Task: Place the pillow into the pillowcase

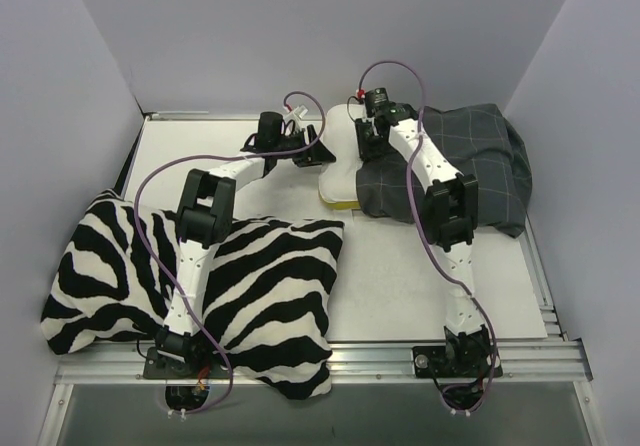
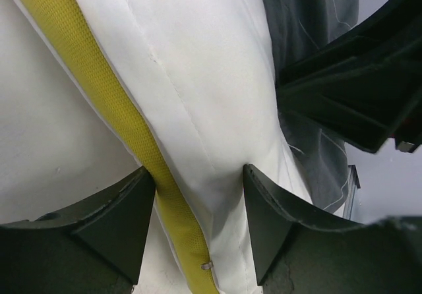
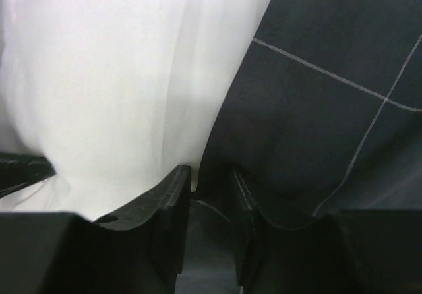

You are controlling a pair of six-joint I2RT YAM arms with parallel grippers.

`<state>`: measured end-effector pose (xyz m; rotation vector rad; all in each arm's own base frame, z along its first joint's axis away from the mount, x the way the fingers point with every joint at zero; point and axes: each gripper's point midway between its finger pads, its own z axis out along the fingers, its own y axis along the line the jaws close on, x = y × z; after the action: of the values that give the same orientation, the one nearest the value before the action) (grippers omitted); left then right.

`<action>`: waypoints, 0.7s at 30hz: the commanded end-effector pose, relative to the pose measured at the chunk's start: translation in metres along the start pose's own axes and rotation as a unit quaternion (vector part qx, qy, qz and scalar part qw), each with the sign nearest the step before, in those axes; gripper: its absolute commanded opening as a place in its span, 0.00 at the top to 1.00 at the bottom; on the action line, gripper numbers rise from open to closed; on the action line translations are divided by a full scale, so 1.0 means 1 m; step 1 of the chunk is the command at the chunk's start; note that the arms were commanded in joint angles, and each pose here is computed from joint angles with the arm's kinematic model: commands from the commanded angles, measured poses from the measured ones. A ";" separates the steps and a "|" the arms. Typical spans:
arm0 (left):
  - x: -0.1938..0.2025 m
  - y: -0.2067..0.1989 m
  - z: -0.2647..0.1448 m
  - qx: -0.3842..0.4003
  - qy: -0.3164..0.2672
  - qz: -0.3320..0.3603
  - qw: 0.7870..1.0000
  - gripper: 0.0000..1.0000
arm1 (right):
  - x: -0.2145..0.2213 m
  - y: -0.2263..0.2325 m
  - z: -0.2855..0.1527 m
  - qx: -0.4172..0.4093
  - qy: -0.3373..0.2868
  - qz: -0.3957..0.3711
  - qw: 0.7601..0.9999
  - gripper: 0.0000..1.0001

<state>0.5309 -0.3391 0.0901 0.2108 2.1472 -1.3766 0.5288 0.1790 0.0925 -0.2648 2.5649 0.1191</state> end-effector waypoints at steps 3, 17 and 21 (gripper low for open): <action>-0.011 -0.009 0.000 0.010 -0.015 0.034 0.999 0.37 | -0.003 -0.011 -0.003 0.022 0.000 -0.001 1.000 0.87; -0.011 -0.019 0.003 0.063 -0.029 -0.010 0.998 0.44 | -0.049 0.171 -0.141 -0.371 -0.111 -0.084 0.918 1.00; -0.071 -0.080 -0.029 0.154 -0.115 -0.011 0.981 1.00 | -0.061 0.188 -0.165 -0.392 -0.135 -0.098 0.905 1.00</action>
<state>0.5353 -0.3360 0.0902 0.0732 2.1019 -1.5048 0.4921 0.3025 0.1925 -0.5945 2.2804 0.7873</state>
